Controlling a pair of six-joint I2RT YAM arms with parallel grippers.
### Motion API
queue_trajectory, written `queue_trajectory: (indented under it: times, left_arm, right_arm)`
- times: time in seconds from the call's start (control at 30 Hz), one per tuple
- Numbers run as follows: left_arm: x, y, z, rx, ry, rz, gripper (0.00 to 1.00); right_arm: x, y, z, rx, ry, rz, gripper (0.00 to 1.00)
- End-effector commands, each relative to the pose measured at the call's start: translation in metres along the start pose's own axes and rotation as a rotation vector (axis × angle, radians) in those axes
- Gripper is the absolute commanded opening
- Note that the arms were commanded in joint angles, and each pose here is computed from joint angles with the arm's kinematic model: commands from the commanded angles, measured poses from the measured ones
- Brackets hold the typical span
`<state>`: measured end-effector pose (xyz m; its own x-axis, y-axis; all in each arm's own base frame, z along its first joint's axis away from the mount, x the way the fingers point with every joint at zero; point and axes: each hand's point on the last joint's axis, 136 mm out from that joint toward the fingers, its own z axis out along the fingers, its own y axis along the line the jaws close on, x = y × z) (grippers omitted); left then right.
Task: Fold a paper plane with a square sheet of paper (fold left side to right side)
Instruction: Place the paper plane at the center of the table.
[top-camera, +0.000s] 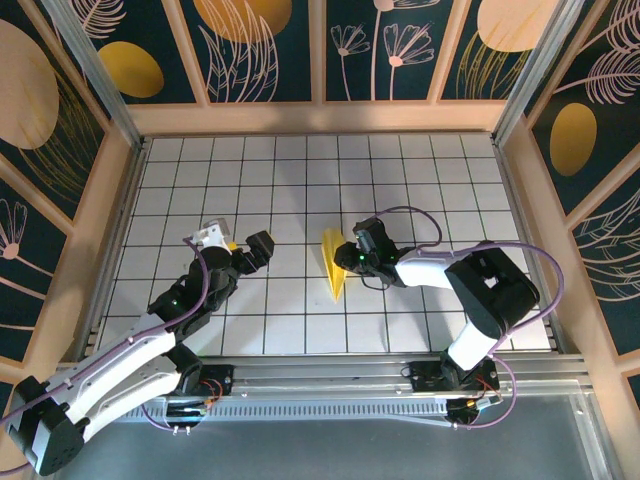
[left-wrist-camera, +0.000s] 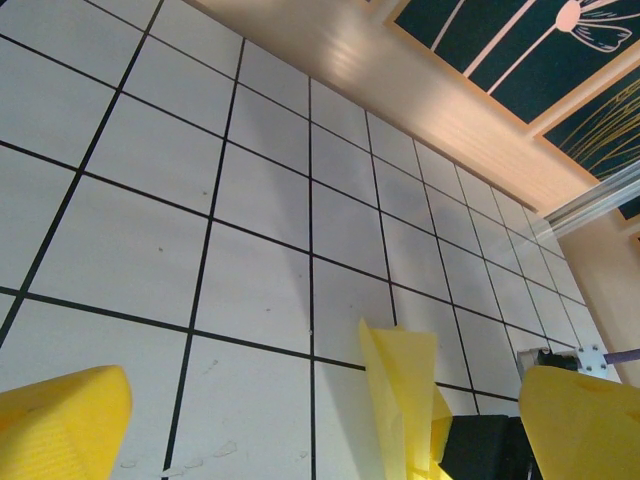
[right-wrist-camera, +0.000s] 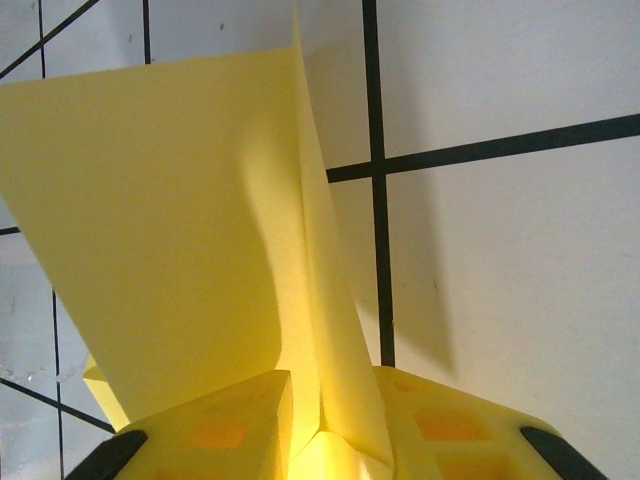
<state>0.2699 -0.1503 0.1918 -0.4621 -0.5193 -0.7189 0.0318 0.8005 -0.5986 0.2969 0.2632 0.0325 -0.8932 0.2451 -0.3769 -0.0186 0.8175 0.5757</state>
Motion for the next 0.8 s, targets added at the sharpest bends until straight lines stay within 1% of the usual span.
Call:
queue_trajectory:
  times: [0.0,0.5,0.77]
  left_arm:
    - [-0.002,-0.002,0.001,0.014,-0.013,-0.018,0.99]
    - [-0.003,-0.002,0.001,0.013,-0.016,-0.016,0.99]
    - [-0.004,-0.001,0.000,0.007,-0.021,-0.015,0.99]
  right_arm:
    - [-0.003,-0.005,-0.006,0.026,-0.018,-0.013,0.28]
    - [-0.006,-0.010,-0.011,0.072,-0.027,-0.026,0.38]
    - [-0.013,-0.010,-0.029,0.117,-0.041,-0.053,0.48]
